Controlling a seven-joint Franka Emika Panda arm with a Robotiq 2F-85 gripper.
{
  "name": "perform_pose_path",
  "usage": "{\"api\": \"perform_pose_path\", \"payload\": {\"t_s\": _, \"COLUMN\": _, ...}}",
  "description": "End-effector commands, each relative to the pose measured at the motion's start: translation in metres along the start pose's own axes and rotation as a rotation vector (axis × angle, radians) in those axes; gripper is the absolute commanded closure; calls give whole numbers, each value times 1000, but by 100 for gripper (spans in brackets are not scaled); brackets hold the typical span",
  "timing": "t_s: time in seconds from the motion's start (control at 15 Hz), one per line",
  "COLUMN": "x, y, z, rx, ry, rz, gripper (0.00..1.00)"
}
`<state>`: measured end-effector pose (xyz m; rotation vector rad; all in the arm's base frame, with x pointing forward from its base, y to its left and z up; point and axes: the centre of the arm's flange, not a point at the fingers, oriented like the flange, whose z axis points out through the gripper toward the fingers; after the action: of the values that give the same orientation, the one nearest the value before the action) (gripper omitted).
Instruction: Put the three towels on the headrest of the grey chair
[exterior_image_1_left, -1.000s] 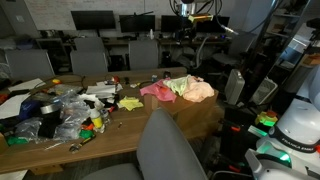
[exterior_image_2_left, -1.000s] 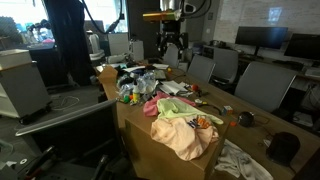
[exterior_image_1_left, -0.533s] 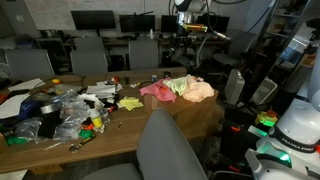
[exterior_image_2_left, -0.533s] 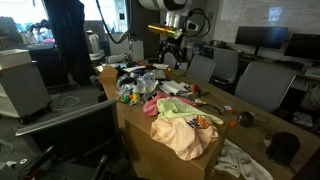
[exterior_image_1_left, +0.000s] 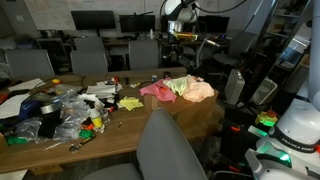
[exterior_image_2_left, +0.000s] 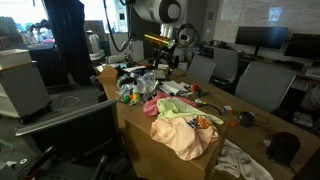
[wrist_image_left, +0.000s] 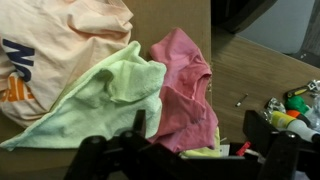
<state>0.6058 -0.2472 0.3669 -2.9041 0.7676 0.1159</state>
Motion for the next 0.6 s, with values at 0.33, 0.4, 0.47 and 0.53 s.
{"api": "perform_pose_path", "payload": {"t_s": 0.33, "x": 30, "y": -6, "z": 78, "rx": -47, "ry": -129, "rz": 66, "gripper": 0}}
{"api": "perform_pose_path", "payload": {"t_s": 0.4, "x": 30, "y": -2, "z": 86, "rx": -54, "ry": -142, "rz": 84, "gripper": 0}}
{"api": "perform_pose_path", "payload": {"t_s": 0.47, "x": 31, "y": 3, "z": 94, "rx": -57, "ry": -155, "rz": 103, "gripper": 0}}
{"api": "perform_pose_path", "payload": {"t_s": 0.53, "x": 33, "y": 9, "z": 100, "rx": -63, "ry": -162, "rz": 119, "gripper": 0}}
